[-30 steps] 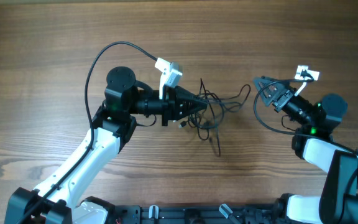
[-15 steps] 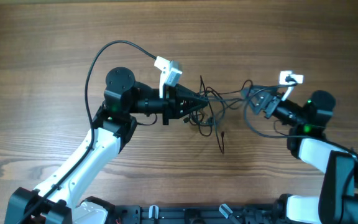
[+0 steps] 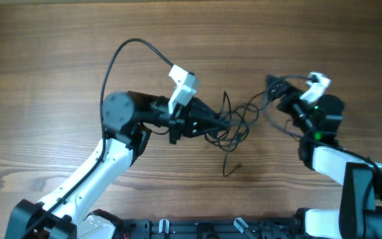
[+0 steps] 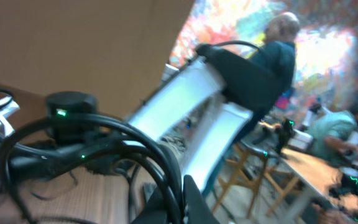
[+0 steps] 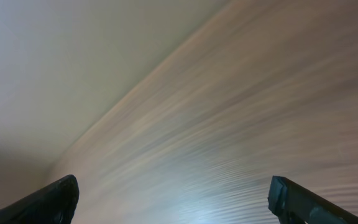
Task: Untangle cables
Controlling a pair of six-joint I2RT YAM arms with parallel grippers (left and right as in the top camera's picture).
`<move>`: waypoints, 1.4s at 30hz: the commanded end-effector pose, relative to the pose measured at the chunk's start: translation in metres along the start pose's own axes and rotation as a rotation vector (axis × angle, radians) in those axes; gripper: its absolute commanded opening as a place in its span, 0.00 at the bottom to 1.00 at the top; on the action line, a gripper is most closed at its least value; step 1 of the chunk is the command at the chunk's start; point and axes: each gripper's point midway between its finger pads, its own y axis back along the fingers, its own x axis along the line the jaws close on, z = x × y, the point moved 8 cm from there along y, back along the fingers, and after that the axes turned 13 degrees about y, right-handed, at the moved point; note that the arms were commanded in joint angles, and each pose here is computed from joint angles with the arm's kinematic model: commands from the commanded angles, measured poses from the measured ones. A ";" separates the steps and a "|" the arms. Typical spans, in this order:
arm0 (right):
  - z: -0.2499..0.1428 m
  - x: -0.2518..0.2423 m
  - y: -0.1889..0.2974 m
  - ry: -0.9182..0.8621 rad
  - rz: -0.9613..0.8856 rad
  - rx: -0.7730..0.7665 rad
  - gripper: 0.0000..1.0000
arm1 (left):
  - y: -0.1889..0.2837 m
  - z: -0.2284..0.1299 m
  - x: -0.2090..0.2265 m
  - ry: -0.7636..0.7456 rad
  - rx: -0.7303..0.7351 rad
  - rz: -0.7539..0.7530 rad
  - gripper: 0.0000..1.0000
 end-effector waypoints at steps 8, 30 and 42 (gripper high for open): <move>0.034 -0.108 0.051 -0.196 -0.477 -0.175 1.00 | 0.054 0.010 -0.007 0.120 0.007 0.112 0.04; 0.018 -0.037 0.030 -0.012 0.142 0.054 0.99 | 0.092 -0.050 0.173 0.734 -0.567 0.914 1.00; 0.030 -0.005 0.016 0.020 0.288 0.080 1.00 | 0.148 -0.064 0.172 0.834 -0.814 1.404 1.00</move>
